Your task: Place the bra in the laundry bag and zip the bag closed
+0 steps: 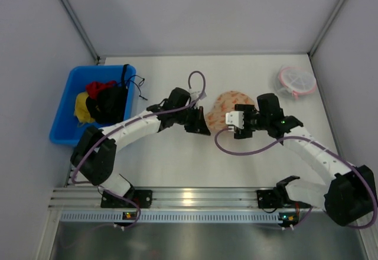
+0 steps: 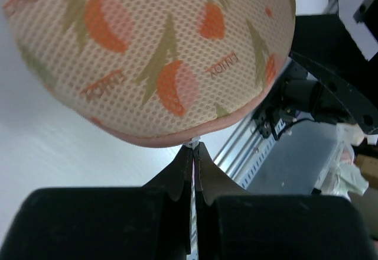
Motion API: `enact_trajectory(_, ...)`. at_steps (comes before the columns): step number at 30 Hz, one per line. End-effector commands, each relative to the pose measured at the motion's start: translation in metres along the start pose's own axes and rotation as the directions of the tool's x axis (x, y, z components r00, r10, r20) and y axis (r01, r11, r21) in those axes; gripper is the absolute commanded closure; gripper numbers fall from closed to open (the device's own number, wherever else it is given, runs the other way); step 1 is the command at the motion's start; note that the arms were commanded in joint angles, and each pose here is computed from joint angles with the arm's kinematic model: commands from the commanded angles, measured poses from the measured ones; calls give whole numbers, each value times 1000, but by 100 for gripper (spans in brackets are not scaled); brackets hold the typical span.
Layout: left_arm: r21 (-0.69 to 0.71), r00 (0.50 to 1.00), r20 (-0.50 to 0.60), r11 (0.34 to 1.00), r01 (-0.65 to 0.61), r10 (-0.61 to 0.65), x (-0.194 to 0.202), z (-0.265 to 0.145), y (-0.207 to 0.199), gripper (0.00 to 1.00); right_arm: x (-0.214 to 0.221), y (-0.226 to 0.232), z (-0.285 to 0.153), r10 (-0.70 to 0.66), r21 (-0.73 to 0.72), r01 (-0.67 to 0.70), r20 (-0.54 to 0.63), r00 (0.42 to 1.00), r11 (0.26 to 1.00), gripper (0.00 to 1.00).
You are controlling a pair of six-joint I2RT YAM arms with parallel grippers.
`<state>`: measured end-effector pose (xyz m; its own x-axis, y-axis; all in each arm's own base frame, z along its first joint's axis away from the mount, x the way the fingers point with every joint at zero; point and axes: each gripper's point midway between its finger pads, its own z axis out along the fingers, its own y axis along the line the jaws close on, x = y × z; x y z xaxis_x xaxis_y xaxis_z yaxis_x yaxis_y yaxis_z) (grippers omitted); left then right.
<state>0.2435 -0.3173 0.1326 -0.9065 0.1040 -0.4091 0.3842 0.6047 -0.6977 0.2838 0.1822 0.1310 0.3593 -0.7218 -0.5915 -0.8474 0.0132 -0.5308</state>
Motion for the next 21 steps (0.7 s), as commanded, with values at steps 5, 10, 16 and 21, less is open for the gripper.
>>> enact_trajectory(5,164,996,-4,983,-86,88,-7,31,-75,100,-43,35,-66,15,-37,-11,106,994,999,16)
enact_trajectory(10,207,997,-28,976,-68,76,-14,54,-95,100,-33,49,-73,17,-22,-16,68,998,1000,17)
enact_trajectory(16,226,998,-19,972,-62,68,-21,62,-111,100,-34,38,-65,33,-55,-30,59,998,998,32)
enact_trajectory(21,245,997,-18,967,-65,71,-23,62,-121,100,-21,26,-50,38,-39,-37,12,999,999,43)
